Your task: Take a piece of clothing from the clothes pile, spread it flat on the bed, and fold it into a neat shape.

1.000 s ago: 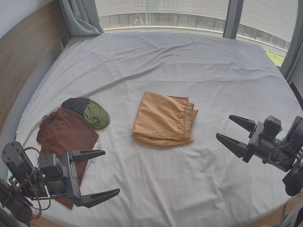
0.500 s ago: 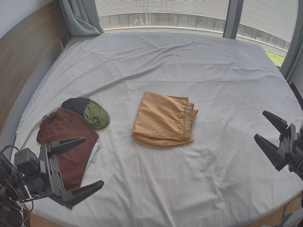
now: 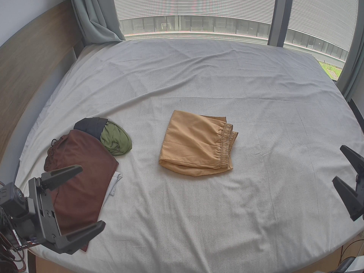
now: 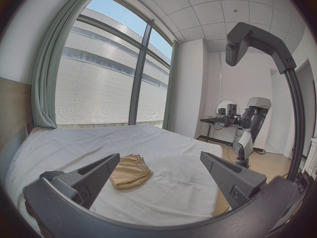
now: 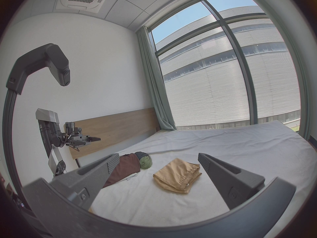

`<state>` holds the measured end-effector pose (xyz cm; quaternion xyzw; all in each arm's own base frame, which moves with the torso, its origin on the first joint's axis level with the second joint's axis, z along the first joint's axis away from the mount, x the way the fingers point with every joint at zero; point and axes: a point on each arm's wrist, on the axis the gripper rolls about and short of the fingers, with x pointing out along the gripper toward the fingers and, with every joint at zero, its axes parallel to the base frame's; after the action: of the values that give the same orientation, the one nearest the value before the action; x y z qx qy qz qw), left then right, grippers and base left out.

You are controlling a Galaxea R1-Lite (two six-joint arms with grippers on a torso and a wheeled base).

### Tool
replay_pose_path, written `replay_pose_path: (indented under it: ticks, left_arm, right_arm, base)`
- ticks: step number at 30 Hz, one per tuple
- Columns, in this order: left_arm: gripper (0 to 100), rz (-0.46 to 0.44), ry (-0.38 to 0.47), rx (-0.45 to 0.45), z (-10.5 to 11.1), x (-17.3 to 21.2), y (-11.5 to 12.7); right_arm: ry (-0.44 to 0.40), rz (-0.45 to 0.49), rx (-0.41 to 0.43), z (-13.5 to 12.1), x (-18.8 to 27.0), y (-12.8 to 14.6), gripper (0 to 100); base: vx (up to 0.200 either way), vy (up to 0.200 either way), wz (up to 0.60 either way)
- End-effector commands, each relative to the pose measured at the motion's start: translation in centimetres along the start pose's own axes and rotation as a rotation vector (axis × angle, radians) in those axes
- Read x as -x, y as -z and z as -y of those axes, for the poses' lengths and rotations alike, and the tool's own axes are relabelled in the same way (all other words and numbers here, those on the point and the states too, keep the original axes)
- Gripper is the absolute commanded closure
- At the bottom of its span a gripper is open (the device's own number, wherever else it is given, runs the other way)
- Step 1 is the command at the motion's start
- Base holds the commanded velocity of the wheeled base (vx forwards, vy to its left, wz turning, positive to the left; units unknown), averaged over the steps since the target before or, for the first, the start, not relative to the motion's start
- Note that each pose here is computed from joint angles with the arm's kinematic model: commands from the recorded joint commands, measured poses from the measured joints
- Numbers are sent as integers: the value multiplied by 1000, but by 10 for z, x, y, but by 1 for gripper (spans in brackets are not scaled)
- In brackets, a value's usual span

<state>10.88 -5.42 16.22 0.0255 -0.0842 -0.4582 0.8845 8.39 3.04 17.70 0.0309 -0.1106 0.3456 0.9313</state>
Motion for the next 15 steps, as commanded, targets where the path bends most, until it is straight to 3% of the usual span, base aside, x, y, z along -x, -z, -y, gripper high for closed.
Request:
replay_pose_path:
  ticks: [1,5,15]
  left_arm:
    - [0,51,-70,-27,14,24,-10]
    - [0,67,-112,-34,23,39,-14]
    - [0,55,-197,-18,44,73,-8]
  right_arm:
    - [55,101,72,-18,39,-15,0]
    - [121,93,90,-33,67,-12,0]
    - [173,76,69,-59,109,15,0]
  base:
    - [0,0,0]
    - [0,0,0]
    - [0,0,0]
